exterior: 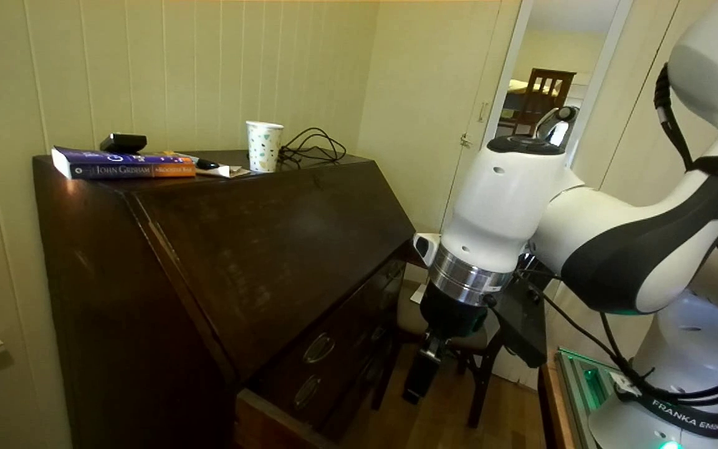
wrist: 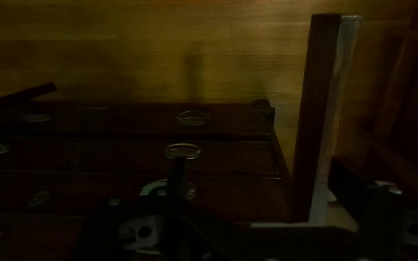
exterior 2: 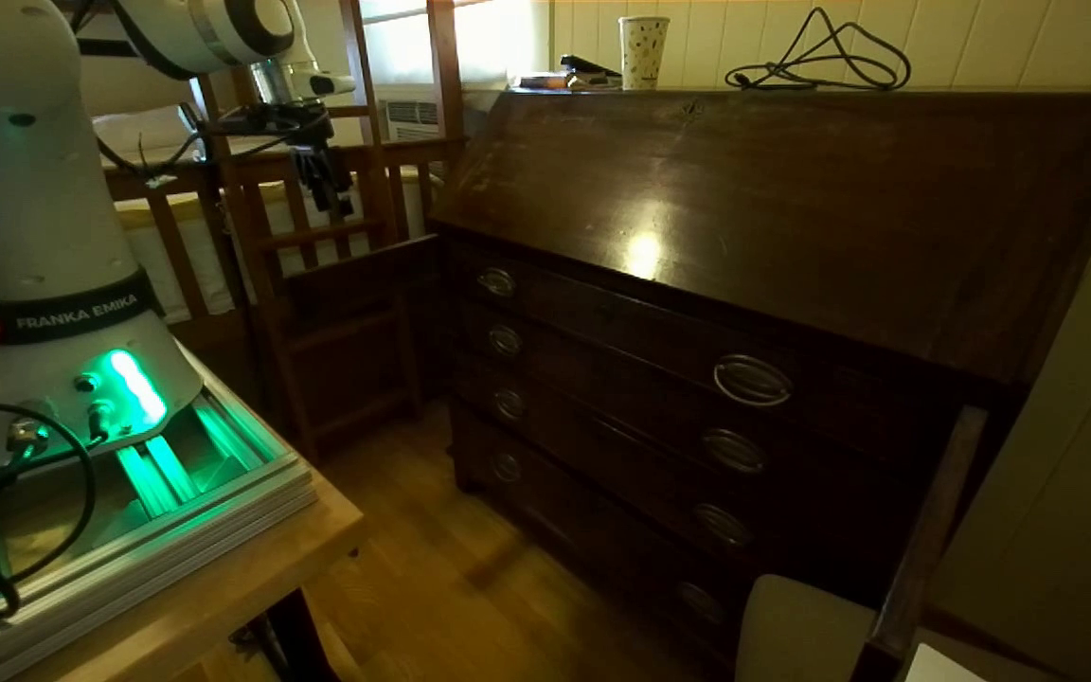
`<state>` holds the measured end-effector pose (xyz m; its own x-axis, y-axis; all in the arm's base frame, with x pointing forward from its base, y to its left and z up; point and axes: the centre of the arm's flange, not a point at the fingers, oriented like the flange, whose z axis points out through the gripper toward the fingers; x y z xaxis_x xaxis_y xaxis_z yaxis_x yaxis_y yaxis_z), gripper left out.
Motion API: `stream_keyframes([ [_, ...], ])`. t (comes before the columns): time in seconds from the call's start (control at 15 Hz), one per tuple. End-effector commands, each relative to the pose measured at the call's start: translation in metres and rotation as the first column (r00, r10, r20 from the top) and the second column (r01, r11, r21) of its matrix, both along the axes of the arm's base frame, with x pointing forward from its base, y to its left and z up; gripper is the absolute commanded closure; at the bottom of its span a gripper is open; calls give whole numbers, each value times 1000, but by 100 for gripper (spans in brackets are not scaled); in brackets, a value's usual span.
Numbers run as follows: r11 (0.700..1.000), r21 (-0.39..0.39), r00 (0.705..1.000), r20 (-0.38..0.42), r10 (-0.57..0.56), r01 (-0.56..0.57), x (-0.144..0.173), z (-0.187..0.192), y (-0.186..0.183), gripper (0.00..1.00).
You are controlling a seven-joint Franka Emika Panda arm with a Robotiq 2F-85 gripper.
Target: Push the wooden rail on the left backwards.
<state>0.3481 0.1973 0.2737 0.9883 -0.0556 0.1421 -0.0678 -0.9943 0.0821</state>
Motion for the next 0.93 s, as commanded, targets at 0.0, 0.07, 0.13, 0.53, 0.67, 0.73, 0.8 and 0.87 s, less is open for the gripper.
stream_keyframes([
  [0.0, 991, -80, 992, 71, -100, 106, 10, -28, 15, 0],
  [0.07, 989, -85, 990, 76, -119, 125, 13, -34, 20, 0],
  [0.13, 986, -94, 988, 81, -131, 138, 14, -39, 25, 0],
  [0.53, 994, -14, 993, 22, -113, 113, 21, -70, 69, 0],
  [0.67, 992, -5, 992, -9, -126, 126, 27, -84, 71, 0],
  [0.73, 992, -6, 991, -26, -129, 129, 31, -93, 73, 0],
  [0.8, 991, -10, 990, -40, -132, 131, 34, -101, 78, 0],
  [0.87, 991, -15, 990, -48, -133, 132, 37, -107, 83, 0],
])
